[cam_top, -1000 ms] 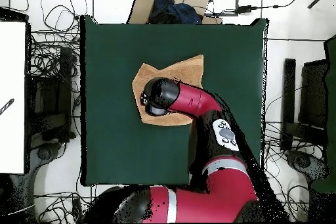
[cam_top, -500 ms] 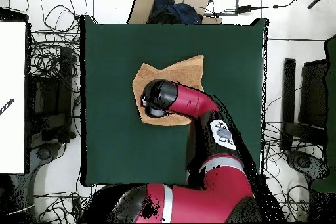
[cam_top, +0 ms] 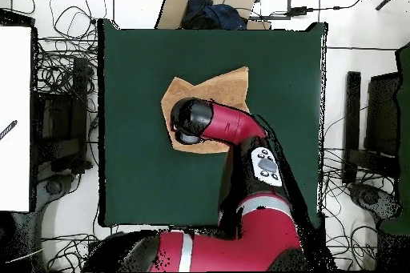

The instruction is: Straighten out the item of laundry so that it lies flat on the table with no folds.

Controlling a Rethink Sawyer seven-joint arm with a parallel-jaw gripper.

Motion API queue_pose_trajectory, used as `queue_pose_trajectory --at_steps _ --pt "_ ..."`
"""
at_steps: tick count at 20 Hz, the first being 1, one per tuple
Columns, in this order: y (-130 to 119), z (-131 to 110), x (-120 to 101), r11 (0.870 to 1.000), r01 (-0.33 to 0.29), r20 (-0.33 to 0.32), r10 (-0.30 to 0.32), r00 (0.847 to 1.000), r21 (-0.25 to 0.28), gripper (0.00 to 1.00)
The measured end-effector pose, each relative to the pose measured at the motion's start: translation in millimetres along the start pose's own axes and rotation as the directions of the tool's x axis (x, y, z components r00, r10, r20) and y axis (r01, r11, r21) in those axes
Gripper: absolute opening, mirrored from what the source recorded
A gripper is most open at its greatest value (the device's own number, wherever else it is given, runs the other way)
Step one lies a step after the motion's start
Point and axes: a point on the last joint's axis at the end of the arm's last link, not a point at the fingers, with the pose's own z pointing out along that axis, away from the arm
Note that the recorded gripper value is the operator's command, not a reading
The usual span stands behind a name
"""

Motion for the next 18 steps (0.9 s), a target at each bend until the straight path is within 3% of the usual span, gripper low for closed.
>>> queue_pose_trajectory --at_steps 10,18 --pt "5 -1 2 1.000 0.002 0.013 -0.002 1.000 0.001 1.00" --pt "6 8 18 1.000 -0.007 -0.021 0.007 1.000 -0.007 1.00"
